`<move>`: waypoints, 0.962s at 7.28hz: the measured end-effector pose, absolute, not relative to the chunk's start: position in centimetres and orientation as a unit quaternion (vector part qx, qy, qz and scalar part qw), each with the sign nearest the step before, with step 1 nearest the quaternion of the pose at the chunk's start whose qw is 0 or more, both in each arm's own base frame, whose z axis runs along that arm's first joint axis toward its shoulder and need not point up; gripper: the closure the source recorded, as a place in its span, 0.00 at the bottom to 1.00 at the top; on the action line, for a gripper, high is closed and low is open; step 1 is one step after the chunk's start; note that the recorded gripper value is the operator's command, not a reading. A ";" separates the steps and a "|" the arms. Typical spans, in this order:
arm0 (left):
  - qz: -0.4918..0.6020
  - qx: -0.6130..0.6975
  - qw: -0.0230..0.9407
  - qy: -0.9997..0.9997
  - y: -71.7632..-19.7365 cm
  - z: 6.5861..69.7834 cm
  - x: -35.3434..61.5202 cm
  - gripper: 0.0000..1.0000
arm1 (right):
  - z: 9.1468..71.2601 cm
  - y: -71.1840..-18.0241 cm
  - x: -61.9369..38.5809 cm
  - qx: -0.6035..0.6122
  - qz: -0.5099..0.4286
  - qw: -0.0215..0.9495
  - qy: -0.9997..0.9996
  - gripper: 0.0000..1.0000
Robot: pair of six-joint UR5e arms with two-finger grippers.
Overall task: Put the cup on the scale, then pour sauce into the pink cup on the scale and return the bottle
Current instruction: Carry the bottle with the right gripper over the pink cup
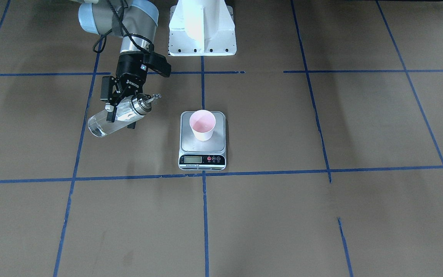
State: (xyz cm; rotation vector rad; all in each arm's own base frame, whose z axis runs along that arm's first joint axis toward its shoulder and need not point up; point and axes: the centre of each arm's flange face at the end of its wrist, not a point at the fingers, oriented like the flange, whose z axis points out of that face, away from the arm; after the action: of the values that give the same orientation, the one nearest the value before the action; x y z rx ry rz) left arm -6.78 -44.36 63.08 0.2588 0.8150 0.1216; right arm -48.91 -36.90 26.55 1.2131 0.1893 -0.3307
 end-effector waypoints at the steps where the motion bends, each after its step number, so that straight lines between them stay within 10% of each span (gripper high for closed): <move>1: 0.059 0.125 0.908 0.395 -44.3 63.1 -6.8 0.00 | 25.4 -37.0 -49.8 0.559 -0.167 0.806 0.103 1.00; 7: 0.059 0.122 0.906 0.402 -44.2 63.2 -6.7 0.00 | 25.2 -36.8 -54.4 0.541 -0.213 0.797 0.166 1.00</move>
State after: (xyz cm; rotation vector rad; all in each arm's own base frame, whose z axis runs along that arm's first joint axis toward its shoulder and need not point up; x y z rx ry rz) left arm -6.67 -44.18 63.20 0.2522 0.8295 0.1210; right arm -54.41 -36.76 25.22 1.1612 0.3573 -0.4581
